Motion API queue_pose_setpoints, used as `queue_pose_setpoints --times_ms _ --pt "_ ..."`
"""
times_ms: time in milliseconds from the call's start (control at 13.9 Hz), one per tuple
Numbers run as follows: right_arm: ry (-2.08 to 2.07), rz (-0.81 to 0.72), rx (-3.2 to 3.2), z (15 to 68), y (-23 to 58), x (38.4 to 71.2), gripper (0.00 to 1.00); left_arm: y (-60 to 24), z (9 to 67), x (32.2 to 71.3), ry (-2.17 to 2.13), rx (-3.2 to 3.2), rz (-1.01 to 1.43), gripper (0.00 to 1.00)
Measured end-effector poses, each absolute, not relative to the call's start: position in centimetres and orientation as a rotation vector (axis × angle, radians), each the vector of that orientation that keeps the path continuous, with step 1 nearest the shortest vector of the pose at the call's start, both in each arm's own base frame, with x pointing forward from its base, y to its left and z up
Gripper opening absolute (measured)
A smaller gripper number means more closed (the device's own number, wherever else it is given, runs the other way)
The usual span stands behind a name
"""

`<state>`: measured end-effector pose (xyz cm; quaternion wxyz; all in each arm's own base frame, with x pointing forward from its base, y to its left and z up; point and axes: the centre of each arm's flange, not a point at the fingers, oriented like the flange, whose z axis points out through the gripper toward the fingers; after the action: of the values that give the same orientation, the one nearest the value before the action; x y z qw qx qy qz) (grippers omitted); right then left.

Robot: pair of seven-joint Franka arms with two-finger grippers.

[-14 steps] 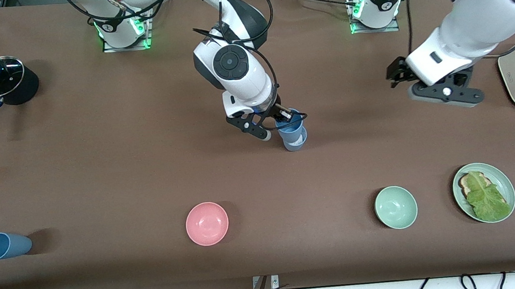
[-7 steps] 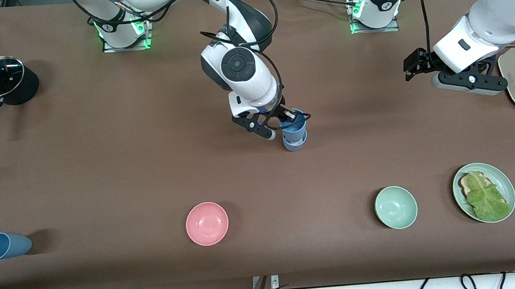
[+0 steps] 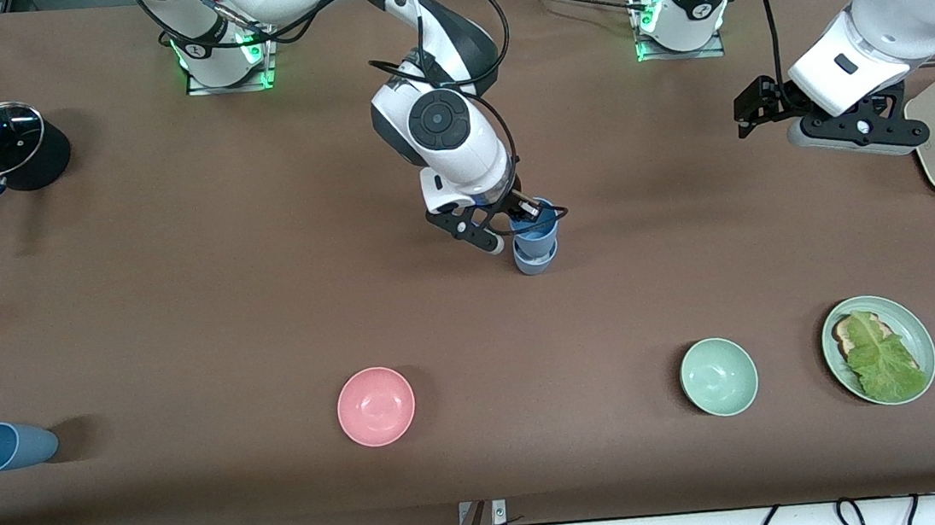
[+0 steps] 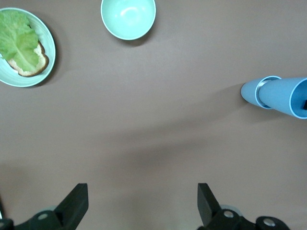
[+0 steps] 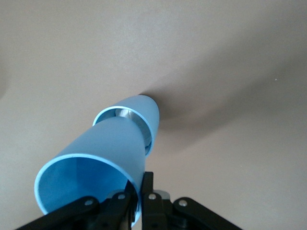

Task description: Stack blue cups with both arms

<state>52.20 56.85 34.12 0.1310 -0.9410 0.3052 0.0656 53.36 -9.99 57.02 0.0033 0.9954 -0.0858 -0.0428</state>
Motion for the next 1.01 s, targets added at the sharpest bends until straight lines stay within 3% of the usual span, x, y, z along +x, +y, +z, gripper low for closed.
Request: queue_pose_setpoints --times_ms 72,216,721,1010 --pt "0.888 0.189 -2.731 33.8 56.9 52.3 0.09 -10.0 57.0 53.4 -0.267 3.121 -0.141 1.0" --pt "0.891 0.184 -2.731 33.4 56.8 52.4 0.26 -10.0 56.9 53.5 -0.267 3.12 -0.146 1.0" --pt "0.735 0.077 -2.807 35.6 56.0 53.5 0.98 -11.0 57.1 53.6 -0.289 3.118 -0.142 1.0" --pt "0.705 0.154 -2.871 40.4 51.0 55.7 1.0 -10.8 56.9 53.6 -0.282 3.118 -0.158 1.0"
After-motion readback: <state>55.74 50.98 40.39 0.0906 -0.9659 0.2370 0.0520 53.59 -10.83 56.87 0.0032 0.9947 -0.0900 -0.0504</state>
